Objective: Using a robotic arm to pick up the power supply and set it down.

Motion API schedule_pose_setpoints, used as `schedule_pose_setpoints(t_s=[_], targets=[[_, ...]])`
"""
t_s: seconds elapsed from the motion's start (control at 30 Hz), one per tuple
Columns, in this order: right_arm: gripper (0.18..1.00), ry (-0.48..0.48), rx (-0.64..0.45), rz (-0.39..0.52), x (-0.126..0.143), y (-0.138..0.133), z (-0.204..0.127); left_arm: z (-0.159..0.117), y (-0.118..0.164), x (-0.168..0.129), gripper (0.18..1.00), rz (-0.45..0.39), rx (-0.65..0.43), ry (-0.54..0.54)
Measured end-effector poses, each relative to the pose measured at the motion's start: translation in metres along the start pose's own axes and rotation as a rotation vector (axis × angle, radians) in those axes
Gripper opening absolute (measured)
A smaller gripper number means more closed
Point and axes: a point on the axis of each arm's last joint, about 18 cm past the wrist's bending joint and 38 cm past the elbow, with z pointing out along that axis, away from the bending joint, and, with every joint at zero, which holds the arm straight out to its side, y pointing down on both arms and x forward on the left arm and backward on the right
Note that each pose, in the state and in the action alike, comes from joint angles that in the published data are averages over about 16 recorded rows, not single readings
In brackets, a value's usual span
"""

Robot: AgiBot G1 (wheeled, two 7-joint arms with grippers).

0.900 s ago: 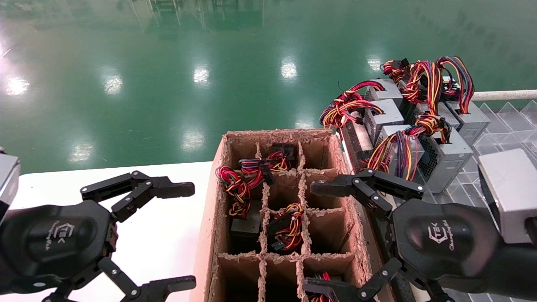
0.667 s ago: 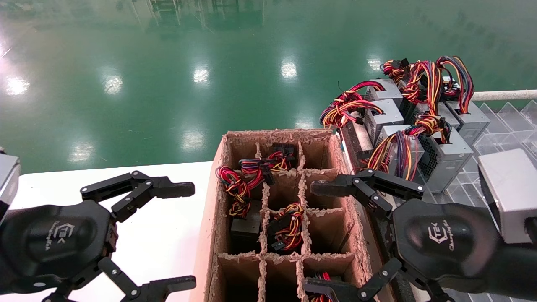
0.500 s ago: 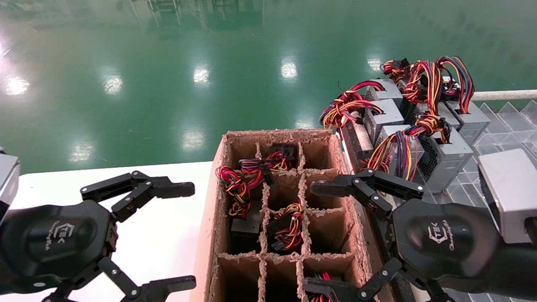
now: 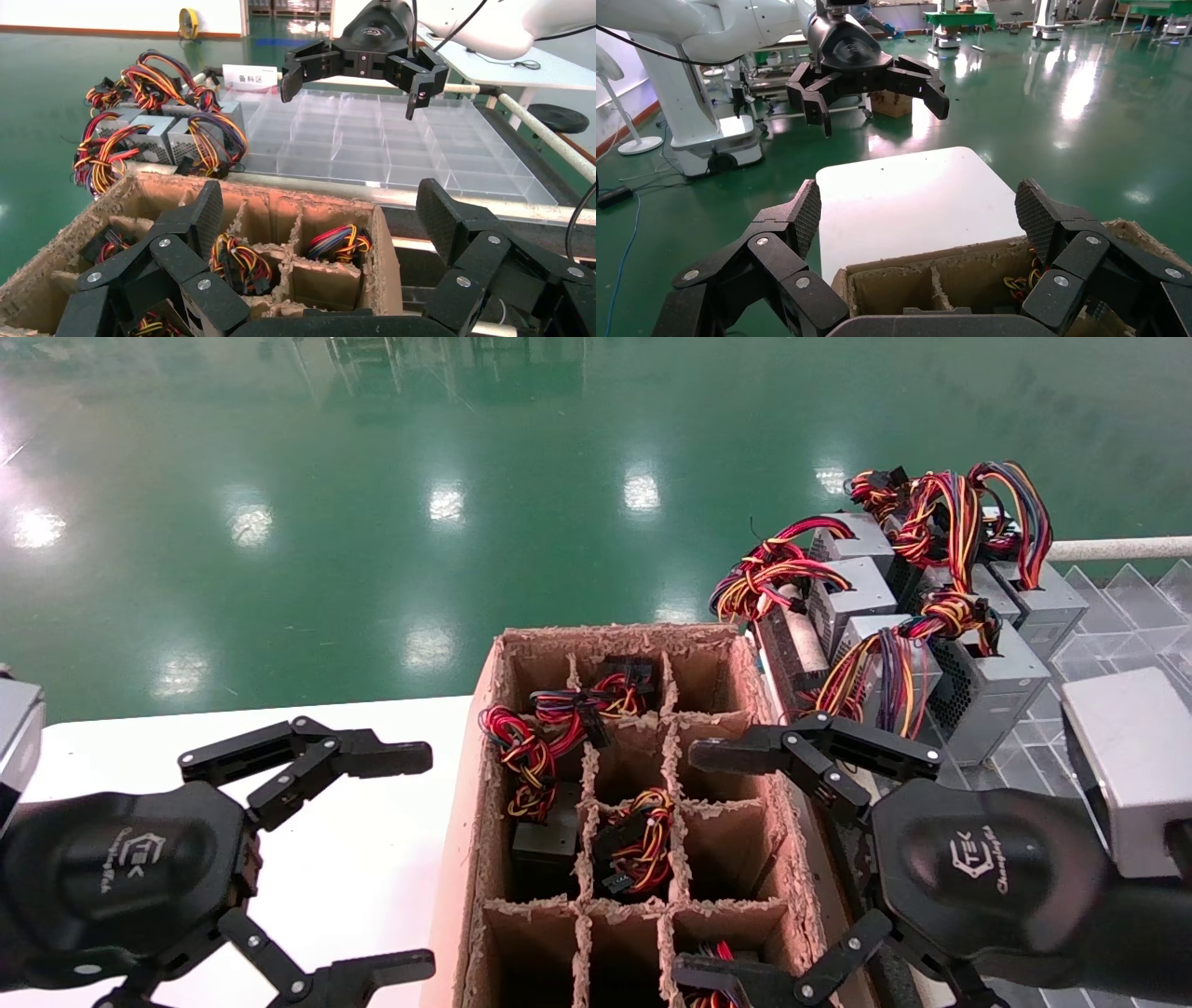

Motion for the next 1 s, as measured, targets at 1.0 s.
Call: schedule_pose_setpoints(t_s=[1.0], targets=[[0.994, 0.074, -0.2, -0.14, 0.121, 0.053, 0.12, 0.0, 0.0, 0.0, 0.694, 0.0, 0.0, 0.0]])
